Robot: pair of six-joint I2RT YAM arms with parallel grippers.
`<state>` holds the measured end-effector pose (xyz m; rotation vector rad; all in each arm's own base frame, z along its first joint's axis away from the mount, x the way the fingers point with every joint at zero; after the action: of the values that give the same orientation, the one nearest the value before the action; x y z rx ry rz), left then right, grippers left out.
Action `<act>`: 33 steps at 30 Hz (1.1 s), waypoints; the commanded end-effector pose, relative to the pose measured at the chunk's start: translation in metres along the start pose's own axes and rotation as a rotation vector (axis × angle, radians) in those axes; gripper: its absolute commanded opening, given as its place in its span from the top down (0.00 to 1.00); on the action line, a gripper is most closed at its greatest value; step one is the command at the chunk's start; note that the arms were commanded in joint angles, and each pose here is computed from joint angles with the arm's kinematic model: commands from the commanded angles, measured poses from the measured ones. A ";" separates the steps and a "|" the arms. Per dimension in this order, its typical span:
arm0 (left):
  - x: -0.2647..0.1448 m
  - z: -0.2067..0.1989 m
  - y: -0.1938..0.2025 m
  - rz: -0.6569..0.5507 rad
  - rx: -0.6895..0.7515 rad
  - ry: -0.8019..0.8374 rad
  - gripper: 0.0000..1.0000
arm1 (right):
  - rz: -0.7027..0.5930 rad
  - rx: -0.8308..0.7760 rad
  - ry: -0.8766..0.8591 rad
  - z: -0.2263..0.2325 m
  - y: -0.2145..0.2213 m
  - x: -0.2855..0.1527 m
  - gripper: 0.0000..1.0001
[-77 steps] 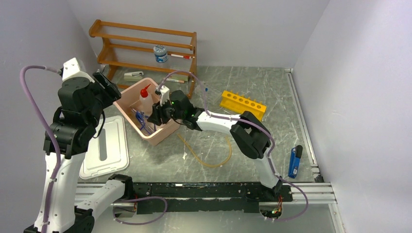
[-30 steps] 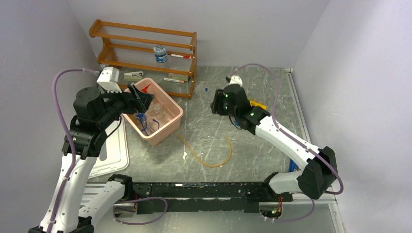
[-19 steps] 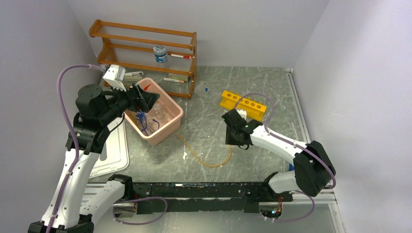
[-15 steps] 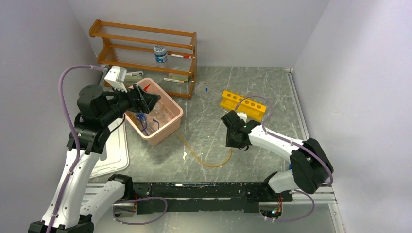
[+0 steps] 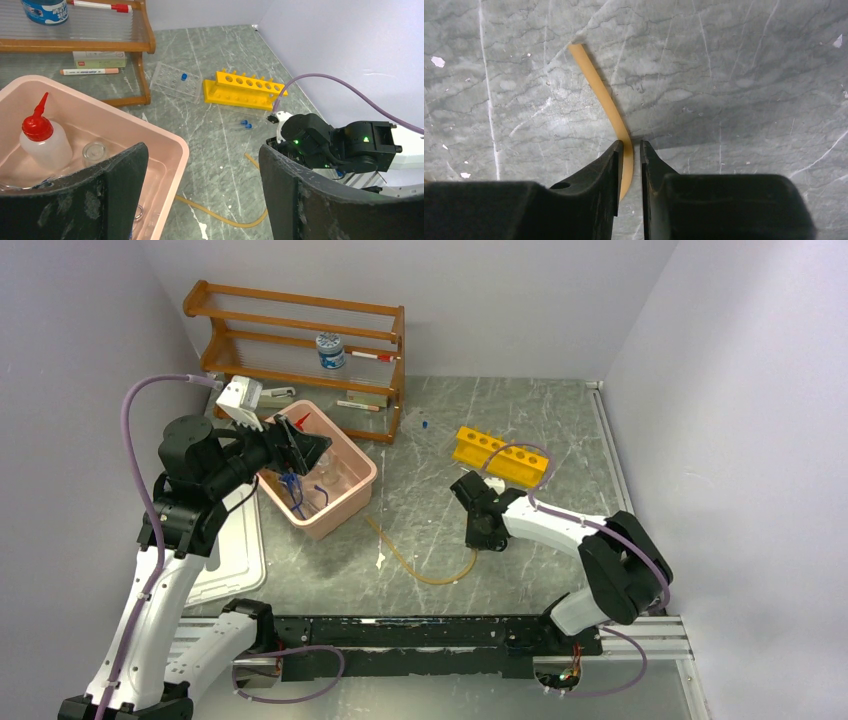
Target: Organize the chemistry lab equipment
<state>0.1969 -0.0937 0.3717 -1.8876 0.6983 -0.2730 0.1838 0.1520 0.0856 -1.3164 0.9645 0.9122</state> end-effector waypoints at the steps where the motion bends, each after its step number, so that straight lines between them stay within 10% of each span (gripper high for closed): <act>1: 0.000 -0.005 -0.004 -0.015 0.014 0.045 0.16 | 0.063 -0.036 0.024 -0.005 0.014 0.016 0.79; 7: 0.005 -0.006 -0.002 -0.007 0.001 0.073 0.15 | 0.083 -0.077 0.031 -0.006 0.017 0.027 1.00; 33: 0.069 -0.055 0.080 0.130 -0.085 0.420 0.18 | -0.783 -0.092 -0.630 0.041 -0.120 -0.215 1.00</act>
<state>0.1975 -0.1725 0.3162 -1.8845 1.1162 -0.4662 0.2242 0.1788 0.2936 -1.2627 0.1087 0.6717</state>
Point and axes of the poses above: each gripper's point midway between its finger pads, its own x axis out along the fingers, its own z axis along the line the jaws close on, y = z × x, the point moved 8 cm from there along -x, back along the fingers, and after that the axes turned 3 degrees about -x, right-handed, at the moved point
